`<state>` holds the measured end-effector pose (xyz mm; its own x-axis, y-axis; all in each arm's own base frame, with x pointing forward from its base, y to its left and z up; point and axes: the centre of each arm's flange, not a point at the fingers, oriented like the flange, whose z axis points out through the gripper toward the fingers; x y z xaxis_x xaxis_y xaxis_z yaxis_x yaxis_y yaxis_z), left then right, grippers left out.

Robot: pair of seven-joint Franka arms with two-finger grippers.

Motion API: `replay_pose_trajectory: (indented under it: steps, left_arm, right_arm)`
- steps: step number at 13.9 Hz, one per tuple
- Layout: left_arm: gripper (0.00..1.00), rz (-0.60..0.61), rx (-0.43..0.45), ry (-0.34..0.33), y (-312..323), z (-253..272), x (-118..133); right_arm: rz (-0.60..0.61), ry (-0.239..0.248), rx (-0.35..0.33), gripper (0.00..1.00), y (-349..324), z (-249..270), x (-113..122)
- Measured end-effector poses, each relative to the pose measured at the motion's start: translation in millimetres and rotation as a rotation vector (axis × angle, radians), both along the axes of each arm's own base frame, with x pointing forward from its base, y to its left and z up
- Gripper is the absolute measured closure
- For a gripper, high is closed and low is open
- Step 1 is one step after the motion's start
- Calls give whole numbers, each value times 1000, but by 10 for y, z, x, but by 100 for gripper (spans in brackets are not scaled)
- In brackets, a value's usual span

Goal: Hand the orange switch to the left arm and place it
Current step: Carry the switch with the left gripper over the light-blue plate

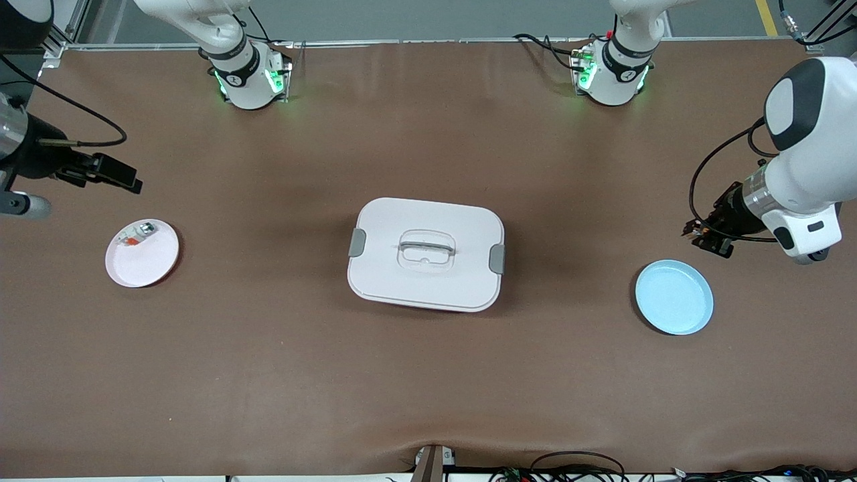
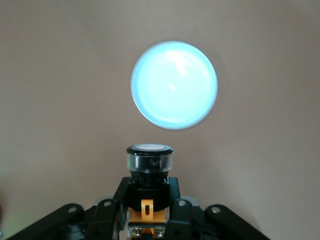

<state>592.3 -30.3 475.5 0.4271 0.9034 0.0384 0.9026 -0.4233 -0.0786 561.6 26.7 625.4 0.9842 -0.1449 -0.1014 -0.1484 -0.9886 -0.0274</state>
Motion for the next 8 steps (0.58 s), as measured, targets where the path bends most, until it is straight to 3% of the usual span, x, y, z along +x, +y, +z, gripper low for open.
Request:
replay_pose_trajectory:
  steps: [2,8]
  left_arm:
    - [66,25,25,-3,142,-125,-11]
    - [66,76,5,-119,341,-725,-66]
  right_arm:
    - [0,-17,2,0,-10,98,-62]
    - [-18,-65,3,0,-115,222,-151]
